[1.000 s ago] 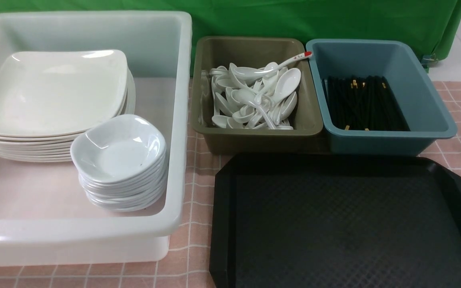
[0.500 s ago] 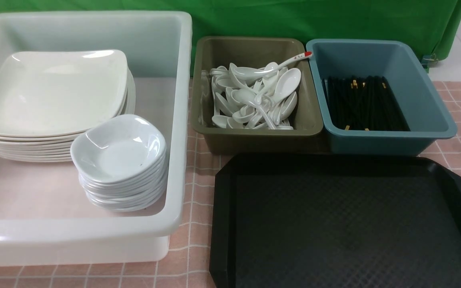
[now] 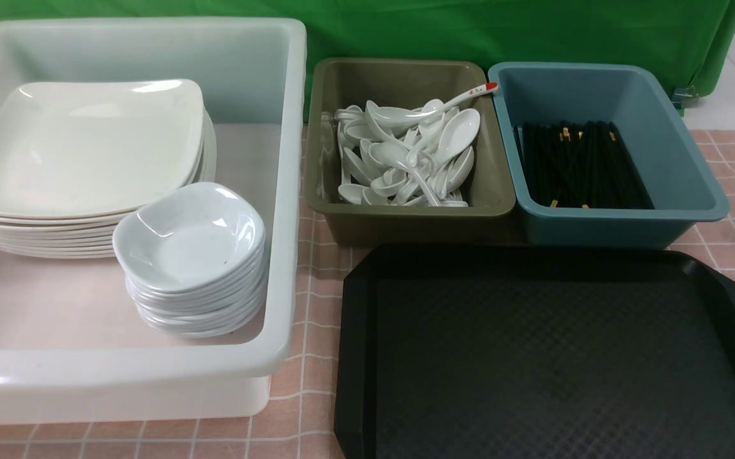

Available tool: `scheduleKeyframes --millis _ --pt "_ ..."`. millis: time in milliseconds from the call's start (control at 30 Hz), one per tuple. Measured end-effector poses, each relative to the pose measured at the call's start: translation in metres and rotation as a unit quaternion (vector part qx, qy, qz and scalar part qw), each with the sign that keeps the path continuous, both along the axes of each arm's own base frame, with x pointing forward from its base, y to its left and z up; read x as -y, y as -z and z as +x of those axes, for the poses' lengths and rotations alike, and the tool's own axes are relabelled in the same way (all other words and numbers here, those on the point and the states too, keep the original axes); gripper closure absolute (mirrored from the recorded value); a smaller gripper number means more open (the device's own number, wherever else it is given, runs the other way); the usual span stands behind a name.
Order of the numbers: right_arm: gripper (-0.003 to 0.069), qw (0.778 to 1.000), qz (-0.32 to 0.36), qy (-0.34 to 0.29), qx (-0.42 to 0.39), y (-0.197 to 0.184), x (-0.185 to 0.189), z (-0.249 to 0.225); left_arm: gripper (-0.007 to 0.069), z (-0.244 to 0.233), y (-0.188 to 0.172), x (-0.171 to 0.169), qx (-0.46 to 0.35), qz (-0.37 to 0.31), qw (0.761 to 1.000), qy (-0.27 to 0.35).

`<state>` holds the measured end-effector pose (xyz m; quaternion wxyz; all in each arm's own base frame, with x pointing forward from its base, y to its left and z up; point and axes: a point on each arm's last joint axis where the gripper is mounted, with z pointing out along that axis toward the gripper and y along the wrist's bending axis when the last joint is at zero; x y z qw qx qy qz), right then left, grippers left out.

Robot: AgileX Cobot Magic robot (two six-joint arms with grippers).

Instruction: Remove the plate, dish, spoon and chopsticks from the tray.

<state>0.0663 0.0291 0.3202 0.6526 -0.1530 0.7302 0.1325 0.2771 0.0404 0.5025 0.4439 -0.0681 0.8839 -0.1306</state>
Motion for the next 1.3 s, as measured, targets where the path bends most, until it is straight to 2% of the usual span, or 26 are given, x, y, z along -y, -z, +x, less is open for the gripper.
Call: scheduleKeyframes --millis 100,233,267,400,667,967,1133,1300 --pt "0.0543 1.000 0.003 0.013 0.007 0.005 0.003 -0.003 0.0631 0.000 0.000 0.000 0.000 0.000 1.000 0.000" --pt "0.0528 0.998 -0.002 0.066 -0.009 0.042 0.012 -0.008 0.0629 0.000 0.000 0.001 0.001 -0.003 1.000 0.002" --pt "0.0527 0.998 -0.002 0.066 -0.007 0.042 0.012 -0.009 0.0629 0.000 0.000 0.001 0.001 -0.003 1.000 0.002" --pt "0.0516 0.994 -0.010 0.104 -0.038 0.081 0.017 -0.011 0.0629 0.000 0.000 0.001 0.001 -0.003 1.000 0.002" --pt "0.0496 0.988 -0.027 0.136 -0.074 0.133 0.021 -0.013 0.0629 0.000 0.000 0.001 0.003 0.005 1.000 0.008" --pt "0.0465 0.987 -0.028 0.144 -0.072 0.136 0.022 -0.013 0.0629 0.002 0.005 0.006 -0.001 -0.025 0.999 0.025" --pt "0.0462 0.985 -0.027 0.153 -0.073 0.136 0.023 -0.013 0.0629 0.010 0.030 0.010 -0.035 -0.059 0.996 0.055" --pt "0.0452 0.981 -0.024 0.178 -0.073 0.136 0.026 -0.012 0.0629 0.017 0.074 0.017 -0.102 -0.082 0.988 0.076"
